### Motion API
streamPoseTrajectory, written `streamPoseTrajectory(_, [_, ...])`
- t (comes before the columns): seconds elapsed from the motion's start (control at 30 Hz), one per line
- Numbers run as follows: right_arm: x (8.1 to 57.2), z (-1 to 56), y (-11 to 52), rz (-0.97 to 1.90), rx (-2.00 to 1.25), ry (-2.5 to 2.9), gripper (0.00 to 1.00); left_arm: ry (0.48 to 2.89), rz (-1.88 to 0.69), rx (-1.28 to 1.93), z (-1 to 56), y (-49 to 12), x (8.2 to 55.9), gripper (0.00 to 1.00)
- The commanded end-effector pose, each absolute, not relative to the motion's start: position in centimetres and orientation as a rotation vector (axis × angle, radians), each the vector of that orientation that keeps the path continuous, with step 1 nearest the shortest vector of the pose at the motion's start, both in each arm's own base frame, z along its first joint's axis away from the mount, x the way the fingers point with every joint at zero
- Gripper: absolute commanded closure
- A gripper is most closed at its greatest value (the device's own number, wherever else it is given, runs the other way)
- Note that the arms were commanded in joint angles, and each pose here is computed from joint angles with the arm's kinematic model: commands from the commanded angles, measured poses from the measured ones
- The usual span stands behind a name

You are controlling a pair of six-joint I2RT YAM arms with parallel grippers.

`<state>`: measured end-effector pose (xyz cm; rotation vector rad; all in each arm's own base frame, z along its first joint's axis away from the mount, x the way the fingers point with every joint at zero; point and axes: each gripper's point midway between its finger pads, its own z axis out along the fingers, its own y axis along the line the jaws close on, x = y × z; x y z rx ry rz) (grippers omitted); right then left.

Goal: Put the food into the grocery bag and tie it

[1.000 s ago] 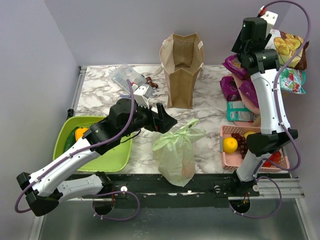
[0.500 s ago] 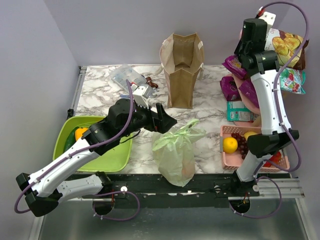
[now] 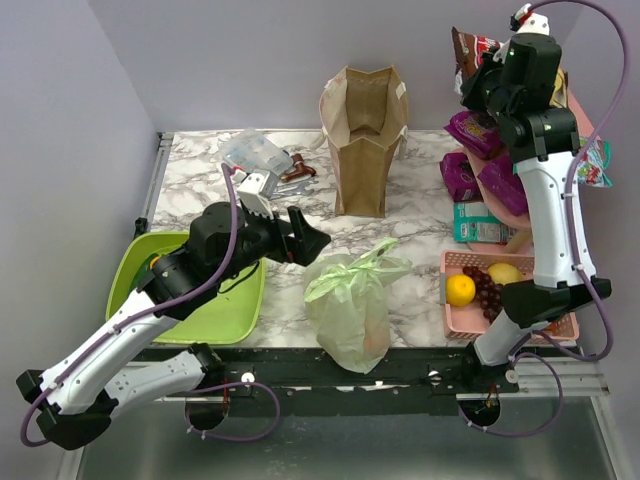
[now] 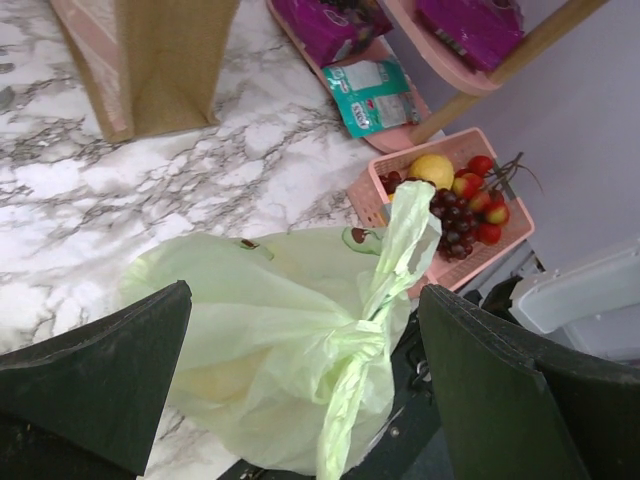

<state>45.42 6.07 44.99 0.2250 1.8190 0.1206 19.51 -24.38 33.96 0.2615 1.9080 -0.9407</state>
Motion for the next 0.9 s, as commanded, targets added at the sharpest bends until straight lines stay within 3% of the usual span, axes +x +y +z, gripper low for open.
streamPoseTrajectory(0.0, [42.5,51.6,10.2,0.398,0.038,1.637,0.99,1.911,-0.868,0.228,33.5,-22.3,19.9,0.01])
streamPoseTrajectory(0.33, [39.3,57.7,13.8,0.643,-0.097,1.434,0.99,1.945,-0.809,0.155,30.8,-19.8,19.8,0.01])
streamPoseTrajectory(0.87, [40.3,59.2,17.5,0.925,-0.131,1.360,0.99,2.006,-0.608,0.100,26.2,-14.1,18.0,0.02])
